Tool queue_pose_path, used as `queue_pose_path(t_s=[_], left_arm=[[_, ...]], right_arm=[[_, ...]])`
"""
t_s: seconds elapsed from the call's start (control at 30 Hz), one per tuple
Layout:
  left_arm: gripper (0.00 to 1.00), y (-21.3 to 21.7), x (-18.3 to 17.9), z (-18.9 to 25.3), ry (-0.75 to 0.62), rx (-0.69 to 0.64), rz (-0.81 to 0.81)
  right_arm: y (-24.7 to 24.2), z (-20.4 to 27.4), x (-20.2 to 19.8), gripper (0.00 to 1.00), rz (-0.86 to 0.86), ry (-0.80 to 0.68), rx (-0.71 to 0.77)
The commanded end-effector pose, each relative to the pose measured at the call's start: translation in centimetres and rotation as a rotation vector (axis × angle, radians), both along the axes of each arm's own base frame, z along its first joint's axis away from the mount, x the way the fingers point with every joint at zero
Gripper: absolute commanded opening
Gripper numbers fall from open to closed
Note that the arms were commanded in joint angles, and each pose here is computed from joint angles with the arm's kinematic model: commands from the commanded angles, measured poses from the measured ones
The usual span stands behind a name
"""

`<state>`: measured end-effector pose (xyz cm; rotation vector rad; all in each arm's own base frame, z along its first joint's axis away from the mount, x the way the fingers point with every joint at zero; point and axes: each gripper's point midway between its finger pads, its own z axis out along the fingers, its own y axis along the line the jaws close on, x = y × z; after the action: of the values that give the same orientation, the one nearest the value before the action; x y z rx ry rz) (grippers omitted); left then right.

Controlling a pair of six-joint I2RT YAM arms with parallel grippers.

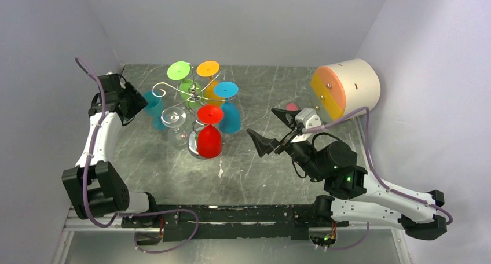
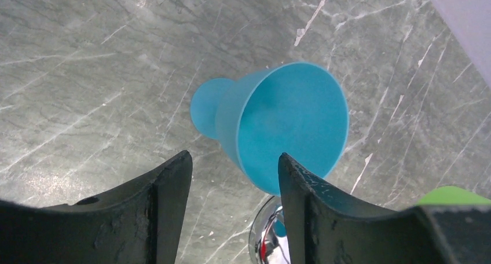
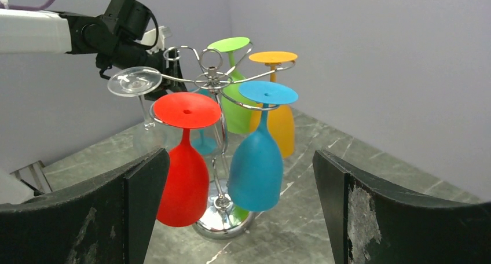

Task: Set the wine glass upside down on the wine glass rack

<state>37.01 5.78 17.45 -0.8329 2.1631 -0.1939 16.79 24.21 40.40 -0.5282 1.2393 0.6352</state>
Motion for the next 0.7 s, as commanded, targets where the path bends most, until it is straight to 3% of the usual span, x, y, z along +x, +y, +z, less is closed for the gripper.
queue_pose_path(t_s=[0.0,0.07,0.4,0.6,0.67], left_arm=[[0.59,0.0,0.8,-0.7,-0.011,0.004,-0.032],[0.49,-0.4,1.1,-1.0,-0.022,-0.007,-0.054],[0.31,-0.5,0.8,-0.9,-0.043,-0.018,-0.042],[0.08,0.1,0.2,-0.2,-0.015,0.028,-0.040],[0.07,0.7,-0.4,0.3,-0.011,0.059,-0.021]], right_arm=[[-0.4,-0.8,0.3,1.00,-0.030,0.067,0.040],[0.0,-0.9,-0.2,1.00,0.011,0.077,0.031],[-1.1,-0.9,0.3,0.99,-0.040,0.118,0.079],[-1.9,-0.4,0.3,0.99,-0.056,0.123,0.124],[-1.8,-0.1,0.2,0.99,-0.046,0.128,0.127]])
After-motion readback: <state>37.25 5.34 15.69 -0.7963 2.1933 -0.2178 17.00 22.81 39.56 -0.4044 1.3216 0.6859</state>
